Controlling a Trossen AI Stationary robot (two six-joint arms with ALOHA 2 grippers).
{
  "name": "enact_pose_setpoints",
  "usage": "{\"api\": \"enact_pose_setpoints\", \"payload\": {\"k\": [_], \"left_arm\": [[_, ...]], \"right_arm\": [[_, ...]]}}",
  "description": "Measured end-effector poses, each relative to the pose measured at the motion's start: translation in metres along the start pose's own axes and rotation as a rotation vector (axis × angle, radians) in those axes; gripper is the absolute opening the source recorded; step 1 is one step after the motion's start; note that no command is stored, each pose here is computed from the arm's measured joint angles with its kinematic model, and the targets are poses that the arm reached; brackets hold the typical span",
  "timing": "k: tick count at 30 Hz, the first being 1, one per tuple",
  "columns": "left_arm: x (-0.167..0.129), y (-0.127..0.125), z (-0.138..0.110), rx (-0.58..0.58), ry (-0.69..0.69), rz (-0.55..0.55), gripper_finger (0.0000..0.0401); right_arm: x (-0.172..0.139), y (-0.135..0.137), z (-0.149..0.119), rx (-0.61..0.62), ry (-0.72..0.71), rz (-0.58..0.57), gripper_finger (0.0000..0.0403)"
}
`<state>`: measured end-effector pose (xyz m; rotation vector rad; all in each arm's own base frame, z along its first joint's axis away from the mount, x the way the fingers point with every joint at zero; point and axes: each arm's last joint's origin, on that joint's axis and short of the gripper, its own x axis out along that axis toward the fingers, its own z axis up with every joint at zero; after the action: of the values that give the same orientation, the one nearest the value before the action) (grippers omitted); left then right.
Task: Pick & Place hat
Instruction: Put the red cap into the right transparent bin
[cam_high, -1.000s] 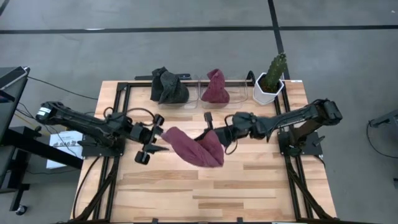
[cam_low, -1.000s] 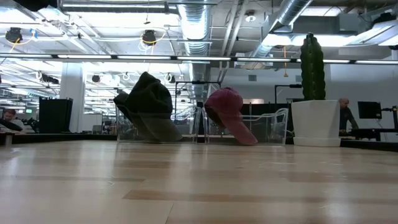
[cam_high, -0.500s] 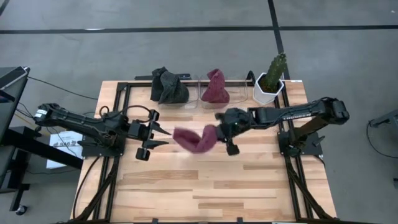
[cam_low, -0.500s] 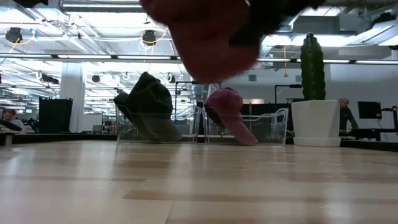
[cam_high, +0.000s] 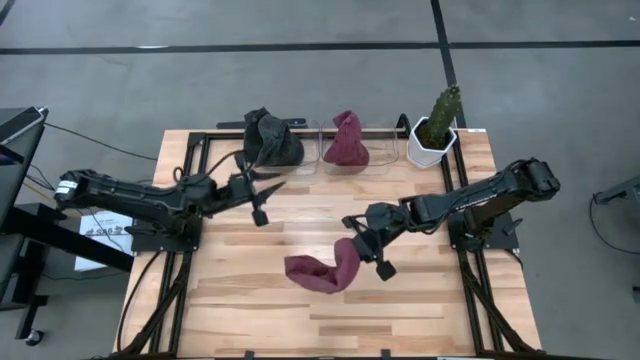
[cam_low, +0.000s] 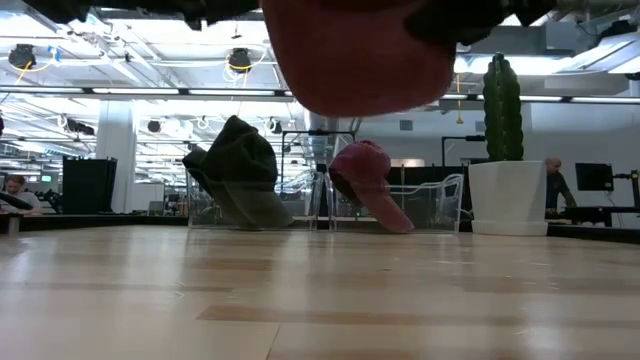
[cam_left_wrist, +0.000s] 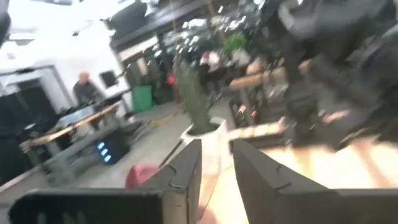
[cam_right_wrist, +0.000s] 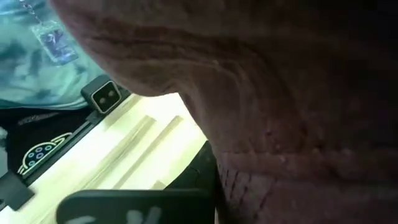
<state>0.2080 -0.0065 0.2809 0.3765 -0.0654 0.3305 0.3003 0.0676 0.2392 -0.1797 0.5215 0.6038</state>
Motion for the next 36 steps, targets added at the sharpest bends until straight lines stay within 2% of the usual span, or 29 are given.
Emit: {"api": "enact_pose_setpoints", "payload": {"k": [4,7,19,29,36], "left_arm": [[0.014,0.002,-0.017,0.030,0.070,0.038,0.0073],[0.025,-0.003,-0.027,0.075,0.089,0.042,0.0057],[0.078,-0.036,-0.017,0.395,0.194,0.110,0.0007],[0.086,-0.070,-0.032,0.431,0.231,0.016,0.0006],[0.080,-0.081,-0.025,0.363,0.189,-0.033,0.0006]], "right_arm": [[0.007,-0.001,-0.001,-0.053,-0.010,0.000,0.0003],[0.011,-0.007,-0.006,-0.024,0.006,-0.006,0.0003],[0.034,-0.043,-0.046,0.130,0.139,-0.053,0.0004],[0.021,-0.066,-0.053,0.148,0.136,-0.132,0.0005],[0.012,-0.078,-0.056,0.171,0.155,-0.214,0.0004]]}}
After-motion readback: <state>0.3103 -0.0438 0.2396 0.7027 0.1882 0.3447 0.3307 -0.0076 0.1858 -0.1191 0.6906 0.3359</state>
